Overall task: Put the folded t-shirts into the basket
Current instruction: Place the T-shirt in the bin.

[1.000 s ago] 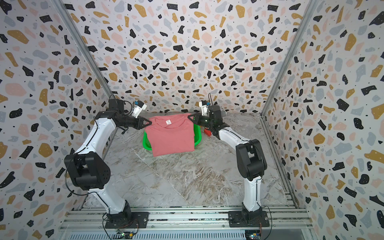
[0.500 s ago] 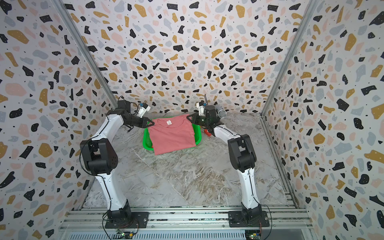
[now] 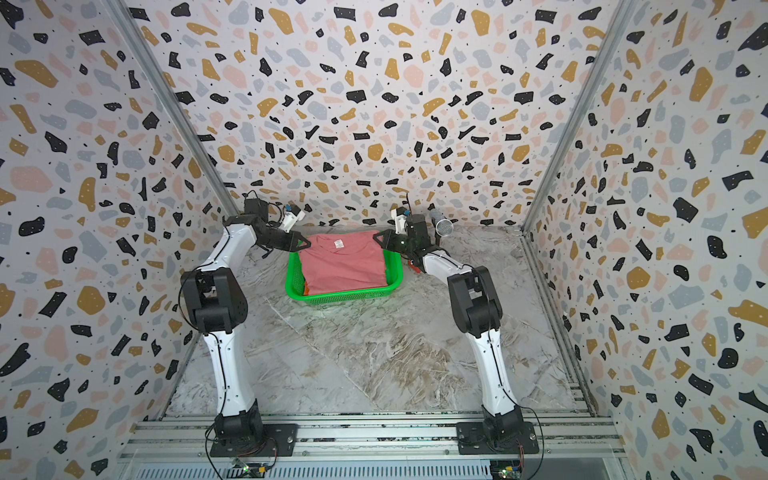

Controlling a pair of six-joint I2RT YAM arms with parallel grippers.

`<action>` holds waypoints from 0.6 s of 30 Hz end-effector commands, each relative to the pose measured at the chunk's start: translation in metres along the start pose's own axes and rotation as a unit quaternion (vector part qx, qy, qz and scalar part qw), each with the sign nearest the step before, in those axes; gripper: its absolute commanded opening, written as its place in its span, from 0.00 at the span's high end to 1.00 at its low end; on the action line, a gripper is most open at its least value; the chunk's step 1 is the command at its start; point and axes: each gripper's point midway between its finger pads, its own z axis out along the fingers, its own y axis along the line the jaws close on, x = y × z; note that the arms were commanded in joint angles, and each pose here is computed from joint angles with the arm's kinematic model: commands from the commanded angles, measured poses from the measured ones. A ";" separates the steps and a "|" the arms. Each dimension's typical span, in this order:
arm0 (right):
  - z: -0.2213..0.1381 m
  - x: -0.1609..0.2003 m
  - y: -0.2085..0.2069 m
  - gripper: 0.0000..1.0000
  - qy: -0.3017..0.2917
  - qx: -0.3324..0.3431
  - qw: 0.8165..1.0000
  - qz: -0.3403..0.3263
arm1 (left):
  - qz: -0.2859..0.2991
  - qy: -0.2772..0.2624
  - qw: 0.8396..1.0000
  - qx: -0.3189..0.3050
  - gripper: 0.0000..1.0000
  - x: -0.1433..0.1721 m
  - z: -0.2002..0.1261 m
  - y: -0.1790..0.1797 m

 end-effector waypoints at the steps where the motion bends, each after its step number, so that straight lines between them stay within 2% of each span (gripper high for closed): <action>1: -0.006 -0.030 0.017 0.61 -0.042 -0.007 0.999 -0.033 | 0.003 0.009 1.000 -0.007 0.78 -0.001 0.003 0.006; 3: -0.008 -0.031 0.015 0.47 -0.050 0.001 0.998 -0.034 | 0.000 0.008 1.000 -0.003 0.64 -0.003 0.005 0.006; 5: -0.015 -0.037 0.015 0.24 -0.065 0.018 0.997 -0.045 | 0.001 -0.002 1.000 -0.009 0.44 -0.010 0.003 0.007; 6: -0.020 -0.040 0.016 0.06 -0.073 0.027 0.996 -0.053 | 0.003 -0.010 1.000 -0.016 0.37 -0.015 0.001 0.009; 7: -0.025 -0.043 0.016 0.01 -0.081 0.037 0.994 -0.063 | 0.005 -0.020 0.999 -0.027 0.31 -0.021 -0.004 0.011; 13: -0.066 -0.068 0.052 0.00 -0.106 0.072 0.983 -0.132 | 0.026 -0.081 0.991 -0.103 0.09 -0.063 -0.053 0.005; 14: -0.075 -0.071 0.059 0.00 -0.105 0.079 0.981 -0.144 | 0.029 -0.092 0.988 -0.118 0.01 -0.069 -0.064 0.003; 18: -0.115 -0.077 0.078 0.00 -0.102 0.128 0.967 -0.193 | 0.028 -0.134 0.975 -0.176 0.00 -0.089 -0.117 -0.011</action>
